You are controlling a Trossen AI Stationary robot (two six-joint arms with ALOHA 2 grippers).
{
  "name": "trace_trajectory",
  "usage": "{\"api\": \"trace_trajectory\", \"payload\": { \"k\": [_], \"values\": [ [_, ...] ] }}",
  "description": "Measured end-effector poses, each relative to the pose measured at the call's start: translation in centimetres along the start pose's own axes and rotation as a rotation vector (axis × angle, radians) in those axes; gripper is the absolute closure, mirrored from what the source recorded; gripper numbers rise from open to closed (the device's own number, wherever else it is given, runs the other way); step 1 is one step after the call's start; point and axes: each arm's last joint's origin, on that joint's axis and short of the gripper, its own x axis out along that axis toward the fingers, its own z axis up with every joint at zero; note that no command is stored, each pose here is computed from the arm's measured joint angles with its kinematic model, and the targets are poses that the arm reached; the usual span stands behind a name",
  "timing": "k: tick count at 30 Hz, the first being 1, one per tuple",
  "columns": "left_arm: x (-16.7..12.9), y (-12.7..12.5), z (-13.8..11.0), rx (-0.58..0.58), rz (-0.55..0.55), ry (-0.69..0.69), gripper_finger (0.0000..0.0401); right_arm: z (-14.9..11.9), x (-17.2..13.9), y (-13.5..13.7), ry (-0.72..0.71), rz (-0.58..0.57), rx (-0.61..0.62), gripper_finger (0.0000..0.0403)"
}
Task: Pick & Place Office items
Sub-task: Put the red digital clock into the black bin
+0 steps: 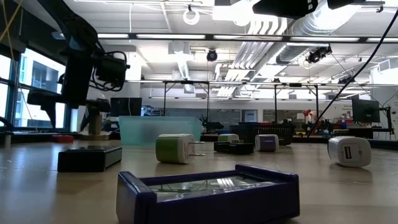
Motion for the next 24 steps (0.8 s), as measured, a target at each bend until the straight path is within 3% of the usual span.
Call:
{"api": "trace_trajectory", "payload": {
  "k": [7,14,18,21,24],
  "values": [
    [-0.9,0.2,-1.2,-0.025,-0.031,-0.079,0.0106,0.0,0.0,0.0,0.000,0.000,0.000,0.0038],
    [-1.5,0.3,-1.8,0.099,-0.064,-0.159,0.0106,0.0,0.0,0.0,0.000,0.000,0.002,0.0038],
    [-1.6,0.3,-1.8,0.111,-0.065,-0.163,0.0106,0.0,0.0,0.0,0.000,0.000,0.003,0.0038],
    [-1.6,0.3,-1.9,0.073,-0.067,-0.157,0.0106,0.0,0.0,0.0,0.000,0.000,0.003,0.0038],
    [-1.5,0.3,-1.9,-0.041,-0.073,-0.141,0.0106,0.0,0.0,0.0,0.000,0.000,0.003,0.0038]
  ]
}}
